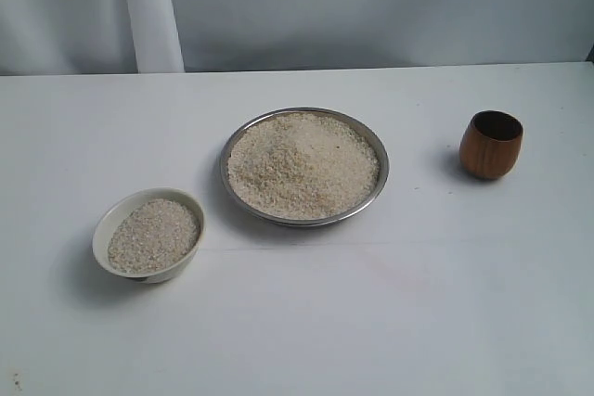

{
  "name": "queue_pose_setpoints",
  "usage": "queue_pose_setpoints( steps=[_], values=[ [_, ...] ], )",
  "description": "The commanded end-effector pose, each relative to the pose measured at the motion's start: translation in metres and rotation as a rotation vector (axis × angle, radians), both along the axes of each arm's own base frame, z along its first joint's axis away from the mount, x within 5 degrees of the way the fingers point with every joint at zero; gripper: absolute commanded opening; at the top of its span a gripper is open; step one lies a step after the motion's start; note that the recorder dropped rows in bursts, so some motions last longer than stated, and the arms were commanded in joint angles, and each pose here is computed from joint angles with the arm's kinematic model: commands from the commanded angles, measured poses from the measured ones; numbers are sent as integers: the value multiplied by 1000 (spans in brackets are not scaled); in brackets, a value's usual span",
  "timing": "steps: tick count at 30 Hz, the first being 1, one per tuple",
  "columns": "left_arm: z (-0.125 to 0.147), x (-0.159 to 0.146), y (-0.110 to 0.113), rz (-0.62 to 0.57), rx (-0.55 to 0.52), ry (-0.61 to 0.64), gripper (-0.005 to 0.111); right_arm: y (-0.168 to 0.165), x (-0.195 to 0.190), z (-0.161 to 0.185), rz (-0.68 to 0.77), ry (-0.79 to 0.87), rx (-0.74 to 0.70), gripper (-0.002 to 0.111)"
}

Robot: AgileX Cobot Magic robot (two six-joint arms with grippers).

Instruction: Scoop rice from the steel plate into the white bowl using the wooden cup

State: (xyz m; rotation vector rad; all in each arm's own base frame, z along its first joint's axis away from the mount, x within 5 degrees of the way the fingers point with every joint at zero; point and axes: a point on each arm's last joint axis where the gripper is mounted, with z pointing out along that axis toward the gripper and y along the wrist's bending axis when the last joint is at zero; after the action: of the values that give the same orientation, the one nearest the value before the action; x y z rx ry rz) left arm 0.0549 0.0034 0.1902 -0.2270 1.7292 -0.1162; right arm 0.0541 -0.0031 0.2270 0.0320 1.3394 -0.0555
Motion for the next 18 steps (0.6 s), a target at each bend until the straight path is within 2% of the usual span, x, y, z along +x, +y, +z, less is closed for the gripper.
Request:
queue_pose_setpoints(
  steps=[1, 4, 18],
  values=[
    [0, 0, 0, -4, -4, -1, 0, 0, -5, 14, -5, -174, -8, 0],
    [0, 0, 0, -4, -4, -1, 0, 0, -7, 19, -6, -235, -12, 0],
    [0, 0, 0, -4, -4, -1, 0, 0, -7, 19, -6, -236, -12, 0]
  ],
)
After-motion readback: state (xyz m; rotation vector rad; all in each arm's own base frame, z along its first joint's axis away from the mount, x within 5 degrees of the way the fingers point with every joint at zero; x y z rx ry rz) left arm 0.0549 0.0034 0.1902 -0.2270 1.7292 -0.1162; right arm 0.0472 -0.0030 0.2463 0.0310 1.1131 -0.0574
